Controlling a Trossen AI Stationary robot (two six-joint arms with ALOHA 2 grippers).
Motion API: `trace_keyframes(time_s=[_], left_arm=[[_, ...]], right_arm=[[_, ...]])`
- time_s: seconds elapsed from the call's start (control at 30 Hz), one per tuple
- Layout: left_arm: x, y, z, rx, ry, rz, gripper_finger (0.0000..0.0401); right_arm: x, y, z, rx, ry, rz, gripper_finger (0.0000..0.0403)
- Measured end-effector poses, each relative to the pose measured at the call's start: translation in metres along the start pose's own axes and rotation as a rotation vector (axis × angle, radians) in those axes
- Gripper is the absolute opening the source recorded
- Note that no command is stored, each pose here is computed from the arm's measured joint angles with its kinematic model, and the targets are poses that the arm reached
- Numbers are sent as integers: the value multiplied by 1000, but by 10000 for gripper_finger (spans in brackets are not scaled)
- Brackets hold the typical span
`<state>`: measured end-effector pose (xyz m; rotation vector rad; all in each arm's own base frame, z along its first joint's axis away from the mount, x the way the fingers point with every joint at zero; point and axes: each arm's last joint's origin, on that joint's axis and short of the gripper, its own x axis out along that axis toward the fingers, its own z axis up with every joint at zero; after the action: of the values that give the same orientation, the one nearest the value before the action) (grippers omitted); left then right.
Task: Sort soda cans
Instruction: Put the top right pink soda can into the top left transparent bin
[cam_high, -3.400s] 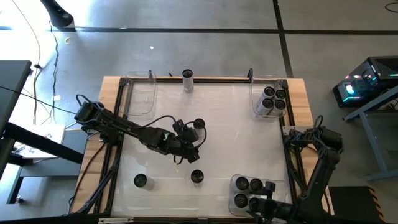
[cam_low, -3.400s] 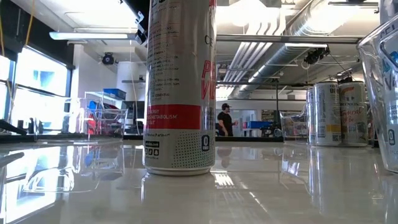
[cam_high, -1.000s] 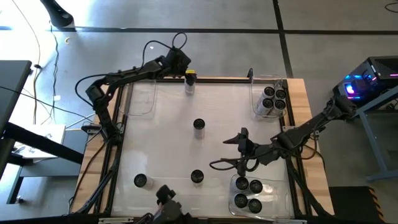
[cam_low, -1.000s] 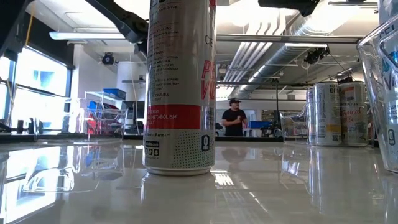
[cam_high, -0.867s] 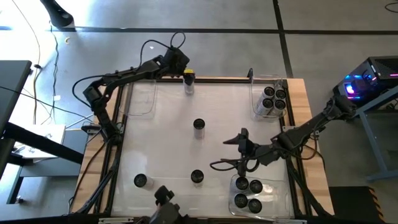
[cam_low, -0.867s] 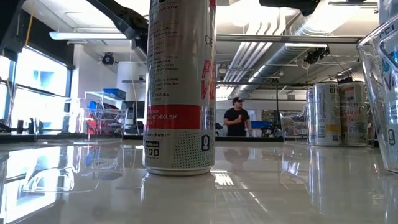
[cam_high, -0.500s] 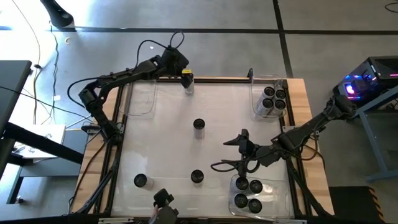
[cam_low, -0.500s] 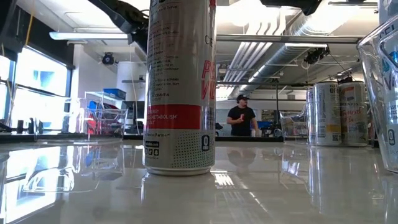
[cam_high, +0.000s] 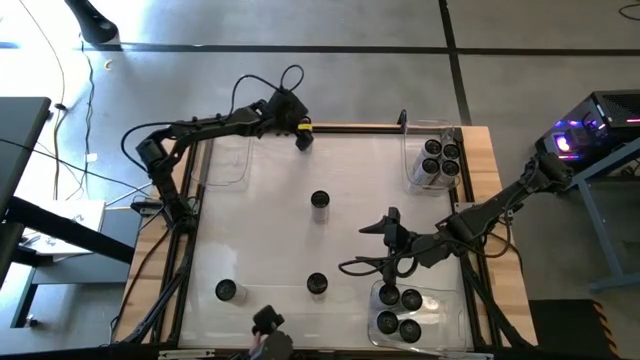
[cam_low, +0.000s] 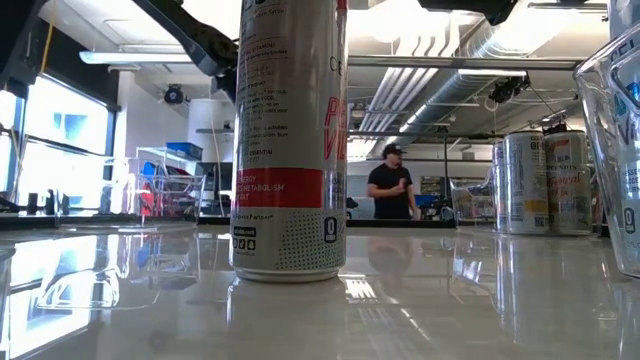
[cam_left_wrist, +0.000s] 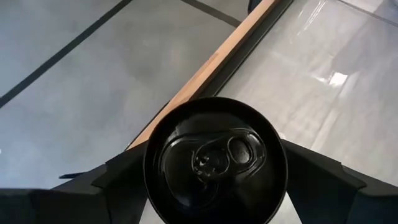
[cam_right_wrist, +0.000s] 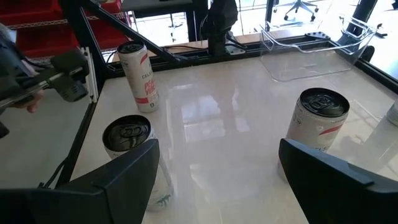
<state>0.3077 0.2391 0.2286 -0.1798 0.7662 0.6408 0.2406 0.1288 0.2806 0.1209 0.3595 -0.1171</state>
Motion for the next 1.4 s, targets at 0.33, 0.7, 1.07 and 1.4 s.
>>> trace_keyframes(time_s=[0.33, 0.7, 1.07, 1.4], left_arm=[[-2, -5, 1, 4, -5, -3, 246], [-69, -29, 16, 46, -48, 10, 246], [-219, -42, -6, -17, -105, 92, 246], [-303, -22, -75, -184, 15, 281, 246]], right_arm=[[0, 1, 0, 17, 1, 3, 327], [-6, 6, -3, -6, -14, -40, 327], [-7, 6, -4, -27, -13, -52, 327], [-7, 6, -4, -61, -19, -71, 327]])
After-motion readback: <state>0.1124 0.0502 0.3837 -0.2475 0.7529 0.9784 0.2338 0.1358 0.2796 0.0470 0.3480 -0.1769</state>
